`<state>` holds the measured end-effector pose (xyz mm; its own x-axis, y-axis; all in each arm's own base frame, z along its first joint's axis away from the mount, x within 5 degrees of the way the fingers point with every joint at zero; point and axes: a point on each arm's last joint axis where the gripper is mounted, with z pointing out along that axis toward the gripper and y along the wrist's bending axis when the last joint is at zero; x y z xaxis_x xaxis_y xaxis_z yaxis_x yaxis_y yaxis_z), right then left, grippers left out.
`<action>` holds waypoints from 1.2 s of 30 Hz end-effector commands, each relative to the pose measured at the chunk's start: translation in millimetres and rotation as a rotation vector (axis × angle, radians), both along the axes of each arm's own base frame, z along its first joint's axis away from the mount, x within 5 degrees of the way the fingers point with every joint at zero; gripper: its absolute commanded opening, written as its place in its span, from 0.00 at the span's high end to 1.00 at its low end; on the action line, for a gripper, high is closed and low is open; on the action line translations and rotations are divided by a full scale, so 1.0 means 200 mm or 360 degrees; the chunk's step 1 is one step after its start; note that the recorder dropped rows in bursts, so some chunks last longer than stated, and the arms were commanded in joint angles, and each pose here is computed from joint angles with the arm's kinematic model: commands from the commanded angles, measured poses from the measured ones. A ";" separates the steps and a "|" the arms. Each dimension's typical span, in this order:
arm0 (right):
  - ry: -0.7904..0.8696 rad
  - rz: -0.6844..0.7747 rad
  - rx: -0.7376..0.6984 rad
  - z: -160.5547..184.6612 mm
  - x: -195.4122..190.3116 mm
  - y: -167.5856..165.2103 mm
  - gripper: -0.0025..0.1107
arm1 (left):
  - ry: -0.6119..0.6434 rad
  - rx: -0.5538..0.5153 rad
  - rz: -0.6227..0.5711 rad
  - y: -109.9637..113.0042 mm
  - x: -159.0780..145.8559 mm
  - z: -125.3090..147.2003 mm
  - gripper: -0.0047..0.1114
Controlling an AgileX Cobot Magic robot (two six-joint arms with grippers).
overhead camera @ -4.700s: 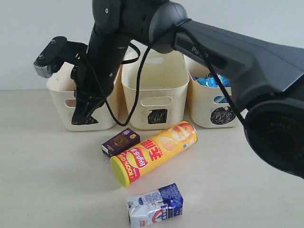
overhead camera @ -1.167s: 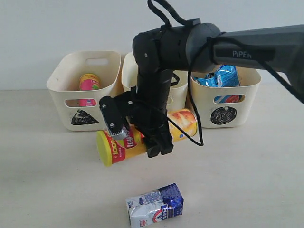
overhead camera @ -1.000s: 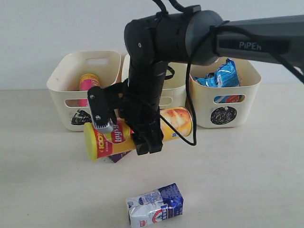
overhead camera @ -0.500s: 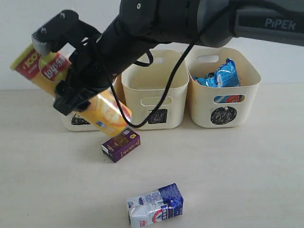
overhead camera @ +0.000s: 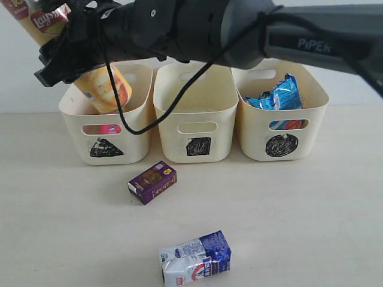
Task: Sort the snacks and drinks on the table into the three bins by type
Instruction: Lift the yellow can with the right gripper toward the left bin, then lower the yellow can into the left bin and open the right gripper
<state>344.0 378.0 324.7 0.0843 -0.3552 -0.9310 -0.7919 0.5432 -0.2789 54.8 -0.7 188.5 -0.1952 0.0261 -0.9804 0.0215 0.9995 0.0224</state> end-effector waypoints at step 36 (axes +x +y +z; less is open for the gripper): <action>0.0028 -0.0329 0.0369 -0.37 0.50 0.08 0.70 | -0.0010 -0.0025 0.0005 0.00 0.00 0.00 0.92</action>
<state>441.2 396.8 245.5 0.0199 -0.1507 -0.9884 -0.6637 0.7373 -0.1258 54.8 -0.7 188.5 -0.1952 0.0261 -0.9804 0.0215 0.9995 0.0224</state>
